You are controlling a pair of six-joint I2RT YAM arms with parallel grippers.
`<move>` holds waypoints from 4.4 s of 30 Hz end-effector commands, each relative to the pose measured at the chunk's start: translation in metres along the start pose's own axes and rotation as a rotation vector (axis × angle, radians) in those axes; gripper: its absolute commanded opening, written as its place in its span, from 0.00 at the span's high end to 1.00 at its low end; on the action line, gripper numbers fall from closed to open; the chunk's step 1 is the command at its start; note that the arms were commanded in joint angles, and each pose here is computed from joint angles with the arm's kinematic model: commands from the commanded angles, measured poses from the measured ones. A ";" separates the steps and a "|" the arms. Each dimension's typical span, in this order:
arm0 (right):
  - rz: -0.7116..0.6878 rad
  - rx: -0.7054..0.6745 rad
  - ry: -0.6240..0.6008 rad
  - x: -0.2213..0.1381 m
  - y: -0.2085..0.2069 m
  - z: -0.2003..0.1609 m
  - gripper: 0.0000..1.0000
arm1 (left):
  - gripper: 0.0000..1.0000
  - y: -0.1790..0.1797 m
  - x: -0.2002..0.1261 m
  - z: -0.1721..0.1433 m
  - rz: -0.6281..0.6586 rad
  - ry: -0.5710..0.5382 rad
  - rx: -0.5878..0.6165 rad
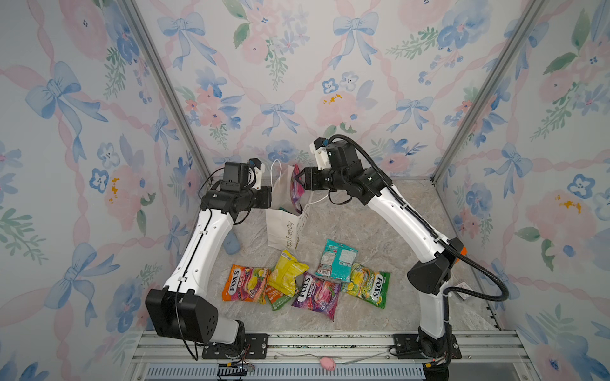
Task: Place the snacks into the paper bag
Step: Place the snack in the paper bag, then pick up the snack at the center of the table, then place the snack in the paper bag.
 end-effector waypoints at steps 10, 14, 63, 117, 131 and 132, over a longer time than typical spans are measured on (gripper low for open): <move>0.076 0.027 -0.178 -0.073 -0.005 0.033 0.39 | 1.00 -0.004 -0.013 0.011 0.005 -0.053 0.012; 0.013 0.077 -0.202 -0.096 -0.042 0.020 0.38 | 1.00 -0.003 -0.012 0.009 0.009 -0.047 0.012; -0.382 0.687 0.276 -0.041 -0.270 -0.250 0.42 | 1.00 -0.002 -0.012 0.006 0.010 -0.051 0.015; -0.050 0.345 -0.263 -0.106 -0.116 -0.010 1.00 | 1.00 -0.006 -0.020 0.009 -0.004 -0.072 0.023; -0.017 0.134 -0.402 -0.117 -0.059 0.071 1.00 | 1.00 -0.007 -0.020 0.009 -0.007 -0.072 0.023; -0.021 0.117 -0.410 -0.116 -0.056 0.076 1.00 | 1.00 -0.007 -0.020 0.009 -0.008 -0.070 0.023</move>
Point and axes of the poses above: each gripper's point midway between its finger pads, its own x axis out along the fingers, its own y axis along the line the jaws close on, z = x × y, the point moved 4 cm from there along -x, back along the fingers, and after that the axes turned 15 degrees about x, right-handed, at the moved point
